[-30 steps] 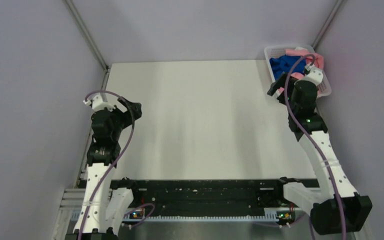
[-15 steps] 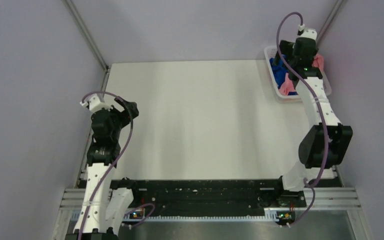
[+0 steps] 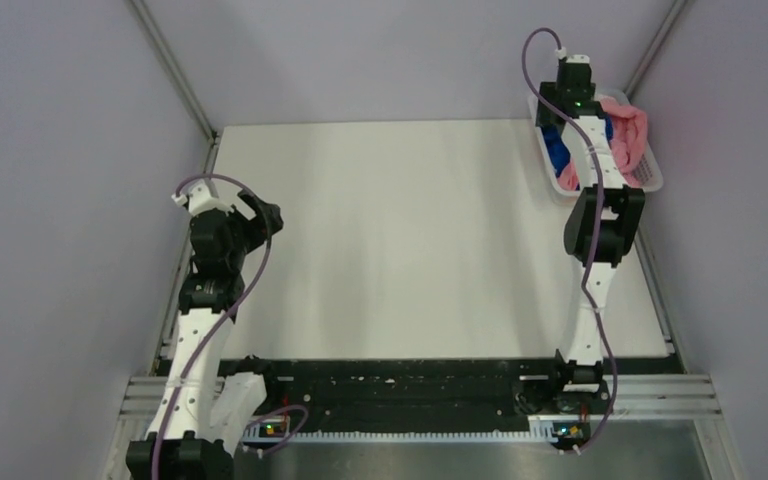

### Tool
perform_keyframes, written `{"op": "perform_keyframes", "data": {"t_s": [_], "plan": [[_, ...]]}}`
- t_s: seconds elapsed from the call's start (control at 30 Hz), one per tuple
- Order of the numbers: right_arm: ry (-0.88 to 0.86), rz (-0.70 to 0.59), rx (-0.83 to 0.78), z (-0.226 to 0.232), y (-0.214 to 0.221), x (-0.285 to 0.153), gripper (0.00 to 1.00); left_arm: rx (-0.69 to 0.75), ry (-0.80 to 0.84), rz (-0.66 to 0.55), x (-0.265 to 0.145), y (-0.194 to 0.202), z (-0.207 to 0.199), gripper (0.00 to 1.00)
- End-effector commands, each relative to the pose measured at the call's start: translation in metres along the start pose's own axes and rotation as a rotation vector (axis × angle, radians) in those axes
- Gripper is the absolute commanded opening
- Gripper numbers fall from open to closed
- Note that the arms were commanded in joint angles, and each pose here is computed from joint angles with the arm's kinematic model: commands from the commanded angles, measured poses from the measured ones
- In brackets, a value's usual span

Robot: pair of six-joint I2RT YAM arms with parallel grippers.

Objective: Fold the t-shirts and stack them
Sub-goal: Grab crumpled tshirt from bin with the right arm

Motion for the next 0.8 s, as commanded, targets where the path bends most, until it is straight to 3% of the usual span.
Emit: {"op": "perform_keyframes", "data": {"t_s": [0.0, 0.1, 0.27, 0.37, 0.53, 0.77], "plan": [[0.096, 0.027, -0.045, -0.017, 0.004, 0.012, 0.69, -0.004, 0.046, -0.068, 0.002, -0.022, -0.015, 0.99], [0.102, 0.049, -0.042, -0.016, 0.016, 0.023, 0.62, -0.010, 0.040, -0.069, 0.006, -0.020, -0.013, 0.99], [0.095, 0.045, -0.039, -0.014, 0.018, 0.028, 0.22, -0.013, 0.036, -0.052, 0.011, -0.018, -0.014, 0.99], [0.117, -0.043, -0.001, -0.020, -0.013, 0.018, 0.03, -0.019, 0.033, -0.050, 0.012, -0.018, -0.013, 0.99], [0.153, -0.289, 0.098, -0.042, -0.093, -0.031, 0.00, -0.027, 0.045, -0.047, 0.011, -0.018, -0.016, 0.99], [-0.062, -0.684, 0.262, -0.045, -0.201, -0.145, 0.00, -0.025, 0.061, -0.062, 0.005, -0.023, -0.020, 0.99]]}}
Point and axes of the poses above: each gripper's point midway between its finger pads, its own x axis out along the fingers, its own z axis along the line the jaws close on, y = z × x, the point moved 3 cm from there along -x, back along the fingers, and after that the axes turned 4 degrees about -x, right-handed, at the moved point
